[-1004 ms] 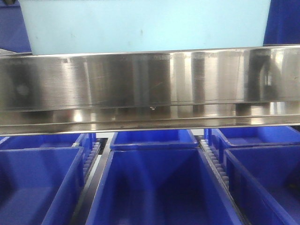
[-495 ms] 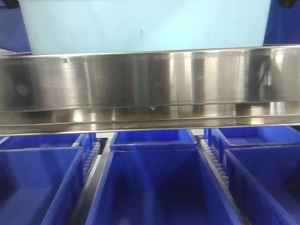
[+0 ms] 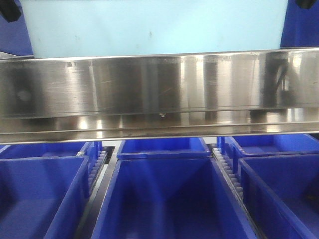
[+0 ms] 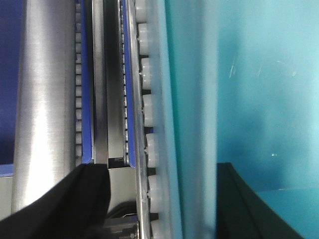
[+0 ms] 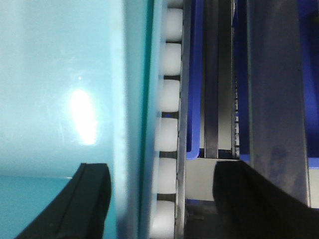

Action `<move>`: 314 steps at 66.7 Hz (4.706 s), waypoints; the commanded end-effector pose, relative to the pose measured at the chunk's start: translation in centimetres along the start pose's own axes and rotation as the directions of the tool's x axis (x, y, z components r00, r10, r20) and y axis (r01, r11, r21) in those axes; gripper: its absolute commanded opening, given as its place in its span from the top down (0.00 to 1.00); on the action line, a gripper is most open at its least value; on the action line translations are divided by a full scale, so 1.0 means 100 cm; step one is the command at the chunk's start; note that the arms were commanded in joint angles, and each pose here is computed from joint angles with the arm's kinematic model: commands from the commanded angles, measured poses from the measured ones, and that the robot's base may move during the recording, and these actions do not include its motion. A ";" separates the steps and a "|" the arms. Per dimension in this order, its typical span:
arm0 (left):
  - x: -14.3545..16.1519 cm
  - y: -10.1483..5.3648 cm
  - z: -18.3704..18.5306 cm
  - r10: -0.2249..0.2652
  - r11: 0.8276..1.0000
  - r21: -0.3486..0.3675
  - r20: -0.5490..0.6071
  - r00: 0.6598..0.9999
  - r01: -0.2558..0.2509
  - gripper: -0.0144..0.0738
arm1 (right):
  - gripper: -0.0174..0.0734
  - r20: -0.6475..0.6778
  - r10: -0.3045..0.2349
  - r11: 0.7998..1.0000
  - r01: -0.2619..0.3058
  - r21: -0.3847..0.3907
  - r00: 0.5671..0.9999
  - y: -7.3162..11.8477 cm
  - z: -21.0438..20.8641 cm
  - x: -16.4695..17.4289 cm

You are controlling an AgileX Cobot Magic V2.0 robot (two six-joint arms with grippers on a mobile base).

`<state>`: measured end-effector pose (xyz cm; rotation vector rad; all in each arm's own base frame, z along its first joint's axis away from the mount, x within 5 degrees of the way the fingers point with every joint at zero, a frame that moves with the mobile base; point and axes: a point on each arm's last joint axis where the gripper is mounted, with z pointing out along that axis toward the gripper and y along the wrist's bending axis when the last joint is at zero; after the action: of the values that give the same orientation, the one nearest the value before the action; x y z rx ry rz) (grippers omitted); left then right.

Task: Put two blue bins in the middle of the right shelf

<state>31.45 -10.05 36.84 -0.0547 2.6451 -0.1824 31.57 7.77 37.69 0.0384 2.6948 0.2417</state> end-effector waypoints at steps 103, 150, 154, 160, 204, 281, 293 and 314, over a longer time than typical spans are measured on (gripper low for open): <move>-0.009 -0.005 -0.035 0.046 0.992 0.104 0.218 0.975 -0.070 0.96 | 0.99 0.198 -0.071 0.994 0.086 -0.069 0.978 0.009 -0.041 -0.012; -0.056 -0.009 -0.128 0.082 0.982 0.065 0.693 0.717 -0.175 0.96 | 0.99 0.688 -0.114 0.976 0.211 -0.059 0.717 0.022 -0.110 -0.056; -0.056 -0.009 -0.128 0.082 0.982 0.065 0.693 0.717 -0.175 0.96 | 0.99 0.689 -0.113 0.976 0.211 -0.059 0.716 0.022 -0.111 -0.056; -0.056 -0.009 -0.128 0.082 0.982 0.065 0.693 0.717 -0.175 0.96 | 0.99 0.689 -0.113 0.976 0.211 -0.059 0.716 0.022 -0.111 -0.056; -0.056 -0.009 -0.128 0.082 0.982 0.065 0.694 0.715 -0.175 0.96 | 0.99 0.691 -0.113 0.976 0.211 -0.059 0.714 0.022 -0.111 -0.056; -0.057 -0.010 -0.129 0.078 0.981 0.069 0.710 0.700 -0.179 0.96 | 0.99 0.675 -0.116 0.976 0.209 -0.058 0.729 0.022 -0.101 -0.060; -0.058 -0.010 -0.129 0.077 0.981 0.070 0.712 0.698 -0.180 0.96 | 0.99 0.675 -0.116 0.976 0.209 -0.058 0.729 0.022 -0.101 -0.060; -0.058 -0.010 -0.129 0.077 0.981 0.070 0.712 0.698 -0.180 0.96 | 0.99 0.675 -0.116 0.976 0.209 -0.058 0.729 0.022 -0.101 -0.060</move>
<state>31.15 -9.08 48.63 0.0837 1.9960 -0.1868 32.88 8.02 48.15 -0.1259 2.0414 0.2781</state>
